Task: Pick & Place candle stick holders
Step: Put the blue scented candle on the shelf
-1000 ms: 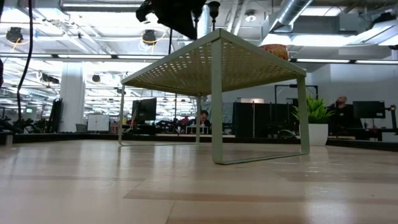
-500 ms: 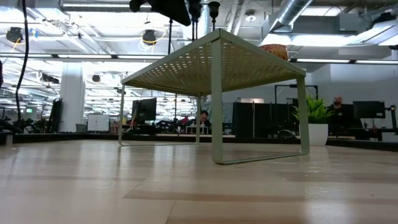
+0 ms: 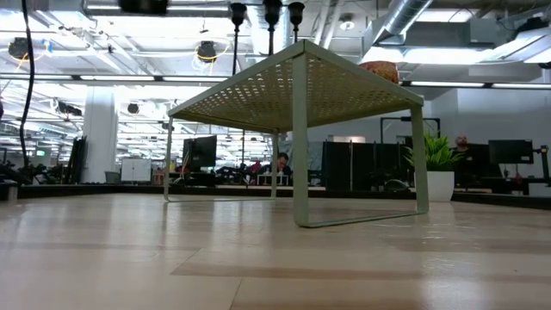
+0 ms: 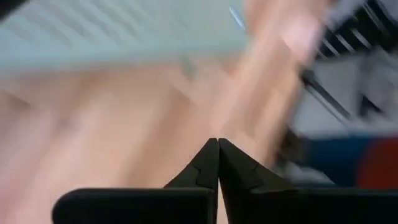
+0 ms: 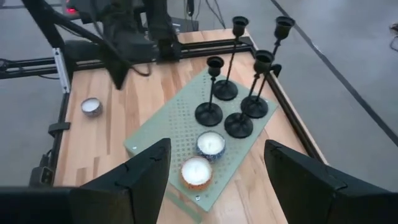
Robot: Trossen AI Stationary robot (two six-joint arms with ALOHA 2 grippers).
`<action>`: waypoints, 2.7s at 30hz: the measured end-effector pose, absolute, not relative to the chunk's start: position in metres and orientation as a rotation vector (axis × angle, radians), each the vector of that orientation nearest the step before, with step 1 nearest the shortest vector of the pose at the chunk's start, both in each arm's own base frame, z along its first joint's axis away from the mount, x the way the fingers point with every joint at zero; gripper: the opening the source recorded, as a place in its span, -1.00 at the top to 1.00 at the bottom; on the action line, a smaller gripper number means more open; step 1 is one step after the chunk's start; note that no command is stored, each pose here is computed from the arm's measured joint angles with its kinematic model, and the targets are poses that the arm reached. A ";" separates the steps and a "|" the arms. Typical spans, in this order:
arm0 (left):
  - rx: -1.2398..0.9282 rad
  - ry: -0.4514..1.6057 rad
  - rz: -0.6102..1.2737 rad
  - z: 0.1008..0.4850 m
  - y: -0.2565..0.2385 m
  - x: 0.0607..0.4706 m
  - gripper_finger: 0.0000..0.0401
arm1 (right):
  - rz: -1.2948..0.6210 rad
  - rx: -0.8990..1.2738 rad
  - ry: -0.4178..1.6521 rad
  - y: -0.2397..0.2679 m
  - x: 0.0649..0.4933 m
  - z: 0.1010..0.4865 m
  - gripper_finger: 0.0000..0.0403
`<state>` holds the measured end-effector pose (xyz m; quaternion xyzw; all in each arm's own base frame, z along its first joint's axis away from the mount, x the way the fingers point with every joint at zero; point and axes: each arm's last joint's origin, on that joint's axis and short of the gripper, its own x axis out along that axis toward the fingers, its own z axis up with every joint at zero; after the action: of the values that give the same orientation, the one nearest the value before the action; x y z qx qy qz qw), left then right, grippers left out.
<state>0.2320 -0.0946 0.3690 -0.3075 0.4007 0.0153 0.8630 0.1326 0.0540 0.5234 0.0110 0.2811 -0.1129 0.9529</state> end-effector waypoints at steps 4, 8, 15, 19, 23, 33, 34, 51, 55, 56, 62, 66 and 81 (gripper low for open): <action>-0.704 0.963 -0.111 0.366 -0.119 0.222 0.81 | -0.217 0.026 0.576 0.054 0.133 0.523 -0.24; -0.725 1.021 -0.143 0.364 -0.137 0.213 0.53 | -0.216 0.027 0.577 0.054 0.133 0.523 -0.24; -0.704 1.117 -0.167 0.345 -0.162 0.195 -0.03 | -0.216 0.030 0.577 0.055 0.133 0.523 -0.24; -0.690 1.184 -0.157 0.328 -0.173 0.185 -0.27 | -0.222 0.050 0.575 0.054 0.133 0.523 -0.24; -0.702 1.229 -0.127 0.315 -0.178 0.179 -0.43 | -0.227 0.067 0.573 0.054 0.133 0.523 -0.24; -0.671 1.248 -0.115 0.306 -0.181 0.173 -0.50 | -0.270 0.360 0.910 0.072 0.160 0.454 -0.24; -0.669 1.246 -0.104 0.305 -0.179 0.174 -0.50 | -0.271 0.400 0.977 0.075 0.163 0.443 -0.24; -0.632 0.814 0.027 0.348 -0.133 0.148 -0.50 | -0.282 0.528 1.503 0.107 0.154 0.350 -0.24; -0.615 0.701 0.035 0.361 -0.118 0.136 -0.50 | -0.259 0.517 1.673 0.126 0.156 0.320 -0.24; -0.615 0.679 0.034 0.364 -0.115 0.133 -0.50 | -0.239 0.527 1.712 0.132 0.158 0.313 -0.24; -0.603 0.574 0.035 0.376 -0.098 0.119 -0.50 | -0.098 0.564 1.754 0.170 0.163 0.291 -0.42; -0.593 0.535 0.043 0.380 -0.092 0.114 -0.50 | -0.126 0.501 1.757 0.187 0.154 0.278 -0.65; -0.506 0.510 0.062 0.379 -0.093 0.116 -0.50 | 0.038 0.304 1.611 0.222 0.113 0.236 -0.74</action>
<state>0.1164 -0.0927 0.3790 -0.2474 0.2495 0.0306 0.9357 0.1135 0.2224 0.2358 0.1354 0.7184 0.0167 0.6821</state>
